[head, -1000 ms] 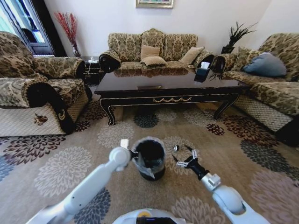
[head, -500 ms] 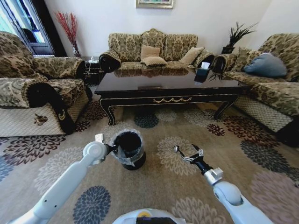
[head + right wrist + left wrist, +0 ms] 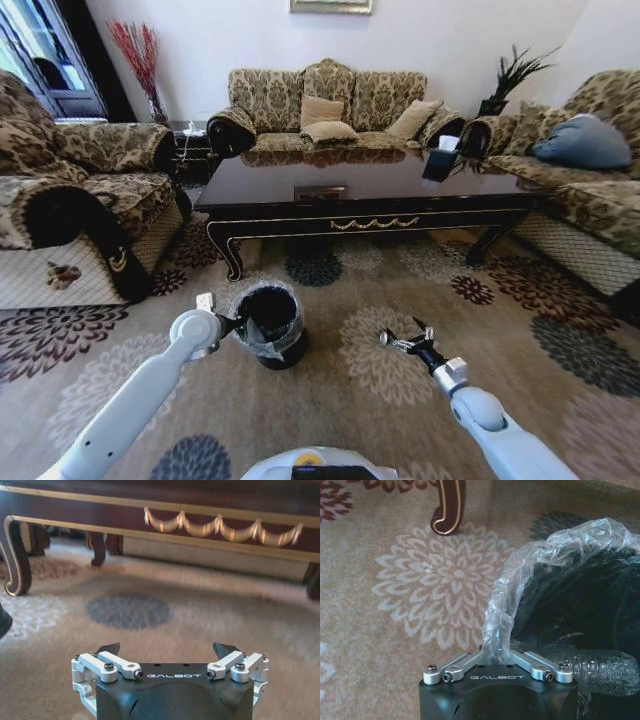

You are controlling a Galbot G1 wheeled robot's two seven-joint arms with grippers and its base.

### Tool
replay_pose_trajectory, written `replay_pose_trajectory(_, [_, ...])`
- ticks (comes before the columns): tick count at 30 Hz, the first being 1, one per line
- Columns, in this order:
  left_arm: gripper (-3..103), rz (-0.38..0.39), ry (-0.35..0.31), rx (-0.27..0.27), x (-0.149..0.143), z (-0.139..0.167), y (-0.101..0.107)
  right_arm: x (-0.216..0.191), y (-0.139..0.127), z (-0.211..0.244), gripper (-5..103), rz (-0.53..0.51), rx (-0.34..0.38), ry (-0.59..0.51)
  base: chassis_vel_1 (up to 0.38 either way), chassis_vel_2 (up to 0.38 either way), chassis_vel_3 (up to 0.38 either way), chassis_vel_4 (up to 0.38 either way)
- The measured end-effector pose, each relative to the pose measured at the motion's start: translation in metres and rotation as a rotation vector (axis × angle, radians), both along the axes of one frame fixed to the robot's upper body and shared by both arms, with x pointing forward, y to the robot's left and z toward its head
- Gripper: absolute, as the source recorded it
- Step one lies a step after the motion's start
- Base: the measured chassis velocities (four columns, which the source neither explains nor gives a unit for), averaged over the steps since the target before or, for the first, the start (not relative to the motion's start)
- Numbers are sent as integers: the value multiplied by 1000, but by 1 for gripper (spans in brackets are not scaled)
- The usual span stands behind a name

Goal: Move to the front of the table and pick up the trash from the floor, then place it into the trash bin.

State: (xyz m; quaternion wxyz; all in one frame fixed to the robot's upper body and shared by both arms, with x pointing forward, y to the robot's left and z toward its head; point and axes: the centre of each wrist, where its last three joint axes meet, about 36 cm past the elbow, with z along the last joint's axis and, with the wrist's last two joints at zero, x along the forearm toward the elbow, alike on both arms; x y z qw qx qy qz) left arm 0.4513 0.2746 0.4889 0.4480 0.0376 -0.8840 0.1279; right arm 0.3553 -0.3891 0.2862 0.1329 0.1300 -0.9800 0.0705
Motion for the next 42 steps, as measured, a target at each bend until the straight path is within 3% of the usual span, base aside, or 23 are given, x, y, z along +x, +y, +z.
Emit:
replay_pose_trajectory(6, [0,9,-7,4,-8,4,6,26,6,-15,100,-47,19,105,-8,-2,-3,-6])
replay_pose_trajectory(15, [0,23,-2,10,-22,4,12,57,-18,-42,100,-89,8,200,6,-5,-4,6])
replay_pose_trajectory(29, [0,40,5,21,-21,0,11,63,-38,-88,100,-181,35,268,0,0,0,0])
replay_pose_trajectory(42, [0,49,9,23,-20,-3,13,66,-25,-102,100,-166,52,288,0,0,0,0])
